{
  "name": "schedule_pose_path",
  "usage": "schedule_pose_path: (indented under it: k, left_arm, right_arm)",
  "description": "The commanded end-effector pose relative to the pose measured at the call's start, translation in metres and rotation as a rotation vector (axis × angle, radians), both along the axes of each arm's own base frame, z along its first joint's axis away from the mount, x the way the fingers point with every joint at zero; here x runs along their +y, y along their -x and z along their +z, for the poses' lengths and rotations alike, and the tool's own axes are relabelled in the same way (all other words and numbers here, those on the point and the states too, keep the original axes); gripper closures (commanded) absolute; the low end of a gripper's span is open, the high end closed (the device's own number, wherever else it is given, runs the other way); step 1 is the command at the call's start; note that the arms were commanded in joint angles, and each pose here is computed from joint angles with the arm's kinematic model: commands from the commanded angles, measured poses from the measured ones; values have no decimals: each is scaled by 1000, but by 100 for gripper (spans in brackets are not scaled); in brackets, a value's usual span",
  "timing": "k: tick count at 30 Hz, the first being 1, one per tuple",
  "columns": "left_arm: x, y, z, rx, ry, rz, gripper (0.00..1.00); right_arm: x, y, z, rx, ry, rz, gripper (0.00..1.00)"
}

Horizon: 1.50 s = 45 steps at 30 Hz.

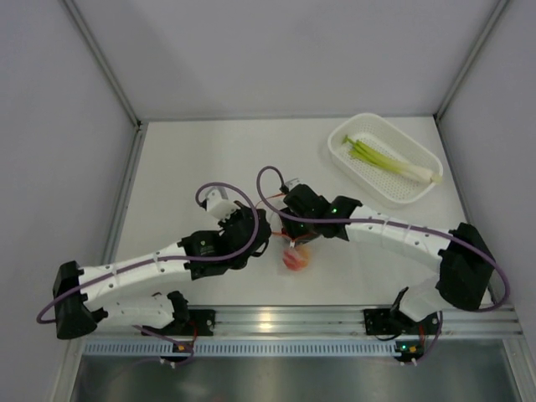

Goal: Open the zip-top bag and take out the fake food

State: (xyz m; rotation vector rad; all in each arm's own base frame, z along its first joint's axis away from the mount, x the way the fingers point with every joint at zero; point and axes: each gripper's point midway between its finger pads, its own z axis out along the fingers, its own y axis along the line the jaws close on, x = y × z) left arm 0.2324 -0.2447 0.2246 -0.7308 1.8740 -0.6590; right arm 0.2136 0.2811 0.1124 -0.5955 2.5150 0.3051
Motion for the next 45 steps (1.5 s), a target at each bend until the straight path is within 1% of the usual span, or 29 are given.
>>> schedule_pose_path:
  k: [1,2,4,5,10,13,14,22,25,26,27,31,34,37,38,41,45]
  left_arm:
    - [0,-2,6,-40,2,42,100]
    - [-1,-2,2,-39,-11,42,100]
    - [-5,0,-4,-33,-19,37,100]
    - [-5,-1,-9,-29,-37,41,100]
    - [-10,0,-16,-24,-69,32,100]
    - [-9,-1,-16,-31,-94,33,100]
    - [-8,-1,-14,-36,-92,36,100]
    - [-3,-1,-3,-58,-92,34,100]
    - [-1,0,0,-64,-99,29,100]
    - [0,0,0,-65,-107,26,100]
    - [0,0,0,-67,-105,25,100]
    - [2,1,2,-71,-103,27,100]
    - [1,1,1,-67,-106,21,100]
    - [0,2,2,-66,-110,11,100]
    - [0,2,2,-66,-112,9,100]
    - [2,3,2,-65,-113,-1,100]
    - [4,6,9,-80,-116,-13,100]
  right_arm:
    - [12,22,23,31,-129,54,49]
    - [12,26,23,45,-140,66,44]
    - [13,33,23,56,-161,87,39]
    - [14,36,24,64,-176,98,35]
    - [3,46,12,80,-158,102,31]
    - [-4,56,-1,102,-131,113,25]
    - [-1,62,-3,123,-146,132,21]
    - [-6,84,-29,169,-126,153,18]
    - [-7,93,-34,185,-116,170,12]
    - [-8,96,-36,186,-112,175,8]
    - [-10,100,-38,189,-108,184,7]
    - [-14,102,-47,190,-104,168,8]
    - [-13,102,-51,189,-108,159,11]
    - [-12,98,-48,173,-110,149,30]
    - [-10,97,-43,167,-123,148,39]
    - [-7,86,-25,103,-145,126,46]
    - [0,75,0,52,-154,130,48]
